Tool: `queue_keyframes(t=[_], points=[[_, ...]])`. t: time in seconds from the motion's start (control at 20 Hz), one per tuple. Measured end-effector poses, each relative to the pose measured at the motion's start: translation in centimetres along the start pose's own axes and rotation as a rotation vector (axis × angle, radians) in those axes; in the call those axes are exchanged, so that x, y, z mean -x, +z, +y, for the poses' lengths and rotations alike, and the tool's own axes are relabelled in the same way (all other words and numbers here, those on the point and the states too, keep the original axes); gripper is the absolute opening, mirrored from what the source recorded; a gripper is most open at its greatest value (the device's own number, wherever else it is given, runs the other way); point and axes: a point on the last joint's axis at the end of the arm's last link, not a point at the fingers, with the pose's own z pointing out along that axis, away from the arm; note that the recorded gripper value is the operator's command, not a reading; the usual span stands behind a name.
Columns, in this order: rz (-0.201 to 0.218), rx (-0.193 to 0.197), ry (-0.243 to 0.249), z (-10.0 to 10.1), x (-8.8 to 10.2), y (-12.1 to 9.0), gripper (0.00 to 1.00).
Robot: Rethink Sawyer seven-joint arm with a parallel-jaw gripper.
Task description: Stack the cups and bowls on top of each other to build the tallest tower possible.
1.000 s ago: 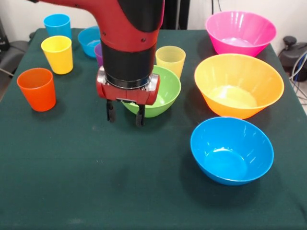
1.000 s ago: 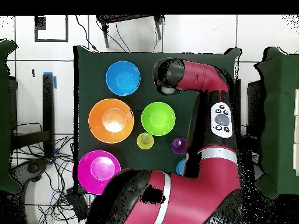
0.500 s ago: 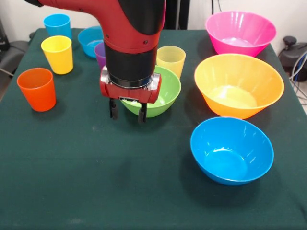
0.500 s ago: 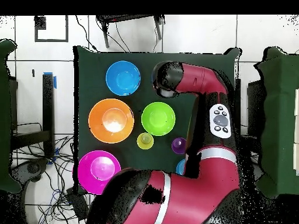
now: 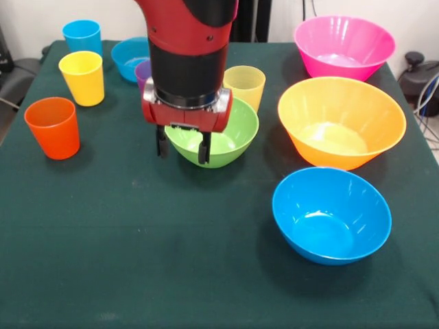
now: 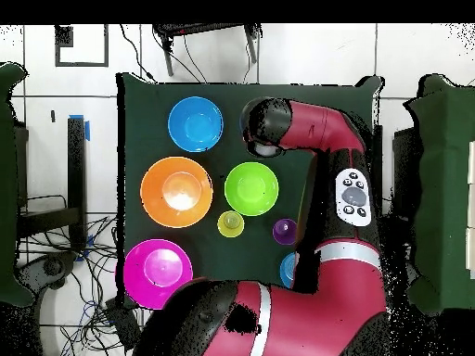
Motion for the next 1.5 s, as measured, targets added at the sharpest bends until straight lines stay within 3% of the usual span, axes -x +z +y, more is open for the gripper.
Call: queue_keyframes(t=[0.35,0.8,1.1,1.25,1.5], points=[[-0.021,-0.004,0.001,-0.2,-0.3,-3.1,1.0],[-0.024,-0.003,0.016,-1.5,-0.8,-4.4,1.0],[-0.023,0.006,0.042,-3.3,-3.4,-3.1,1.0],[-0.034,0.014,0.062,-4.5,-5.2,-0.9,1.0],[-0.043,0.014,0.066,-5.3,-6.6,1.2,1.0]])
